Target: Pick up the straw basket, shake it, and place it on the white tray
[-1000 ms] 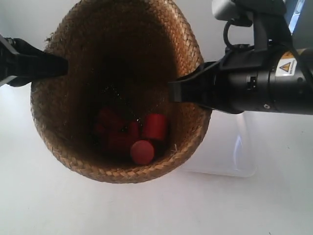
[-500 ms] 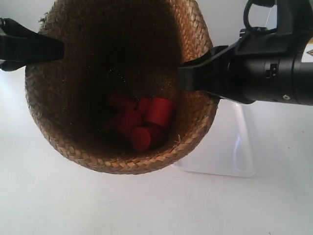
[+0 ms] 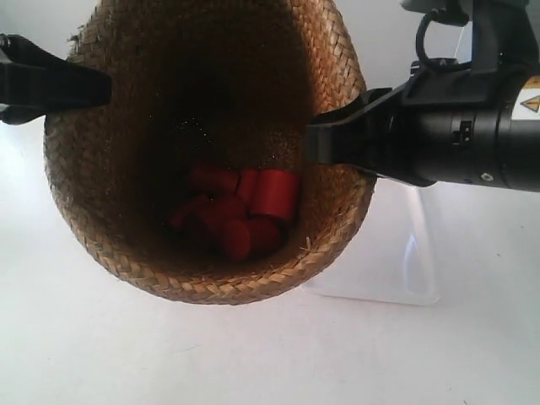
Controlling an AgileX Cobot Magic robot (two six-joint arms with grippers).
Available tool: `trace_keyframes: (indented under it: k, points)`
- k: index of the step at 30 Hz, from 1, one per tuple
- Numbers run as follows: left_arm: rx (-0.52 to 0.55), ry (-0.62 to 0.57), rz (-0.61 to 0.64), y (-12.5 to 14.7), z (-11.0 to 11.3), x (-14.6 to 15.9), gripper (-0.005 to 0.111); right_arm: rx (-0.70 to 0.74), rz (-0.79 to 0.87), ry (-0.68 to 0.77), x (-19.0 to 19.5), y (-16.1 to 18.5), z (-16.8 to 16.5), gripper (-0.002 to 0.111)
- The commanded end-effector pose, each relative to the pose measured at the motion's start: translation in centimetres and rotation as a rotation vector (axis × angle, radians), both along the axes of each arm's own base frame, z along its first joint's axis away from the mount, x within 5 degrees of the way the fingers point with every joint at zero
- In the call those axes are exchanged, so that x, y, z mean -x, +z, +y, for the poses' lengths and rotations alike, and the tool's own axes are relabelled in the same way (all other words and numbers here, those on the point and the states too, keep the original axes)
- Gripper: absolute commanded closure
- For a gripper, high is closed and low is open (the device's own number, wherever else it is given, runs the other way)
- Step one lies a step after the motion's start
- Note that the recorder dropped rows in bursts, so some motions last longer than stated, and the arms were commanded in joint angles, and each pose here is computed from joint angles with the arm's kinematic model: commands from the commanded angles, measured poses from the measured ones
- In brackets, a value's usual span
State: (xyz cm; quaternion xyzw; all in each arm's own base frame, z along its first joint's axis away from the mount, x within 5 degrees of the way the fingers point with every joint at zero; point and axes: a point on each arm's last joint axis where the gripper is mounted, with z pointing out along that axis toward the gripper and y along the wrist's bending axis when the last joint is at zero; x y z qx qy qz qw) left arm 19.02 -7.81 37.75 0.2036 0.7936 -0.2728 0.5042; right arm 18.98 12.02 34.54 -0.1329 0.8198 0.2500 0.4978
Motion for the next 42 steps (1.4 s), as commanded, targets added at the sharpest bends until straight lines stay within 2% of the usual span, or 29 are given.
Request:
trace_keyframes:
  k: [1,2,3,4,6,9,26,29,34,37,42]
  points:
    - [0.113,-0.108,-0.336,7.2,-0.2,4.9,0.107,-0.082,-0.284,0.076,3.9,7.3,-1.3,0.108]
    - [0.069,-0.096,-0.364,7.1,0.0,5.2,0.107,-0.075,-0.332,0.081,4.6,7.8,-1.6,0.108]
    - [0.026,-0.071,-0.339,6.3,0.2,4.9,0.107,-0.053,-0.353,0.067,4.4,7.2,-1.7,0.108]
    - [-0.006,-0.008,-0.269,4.6,0.6,3.8,0.107,-0.025,-0.31,0.027,3.3,5.2,-1.7,0.108]
    - [-0.019,0.074,-0.109,1.2,0.9,1.8,0.107,-0.055,-0.178,-0.039,1.7,2.4,-1.5,0.108]
    - [-0.026,0.065,-0.036,-0.4,0.7,1.2,0.107,-0.037,-0.108,-0.039,0.8,1.2,-1.0,0.108]
    - [0.046,0.072,-0.044,0.6,0.4,0.7,0.107,-0.01,-0.103,-0.039,0.7,1.4,-1.1,0.108]
    - [0.099,0.072,-0.014,1.5,0.0,-0.7,0.107,0.006,-0.074,-0.078,-0.1,2.4,-1.7,0.108]
    - [0.101,-0.019,0.063,3.0,-1.3,-4.0,0.107,0.128,0.03,-0.152,-2.7,3.5,-3.2,0.108]
    - [0.095,0.021,0.111,3.3,-1.3,-6.1,0.107,0.185,0.113,-0.196,-4.3,4.1,-4.1,0.108]
    - [0.025,0.068,0.216,3.1,-2.0,-8.6,0.107,0.281,0.264,-0.235,-6.7,4.2,-5.7,0.108]
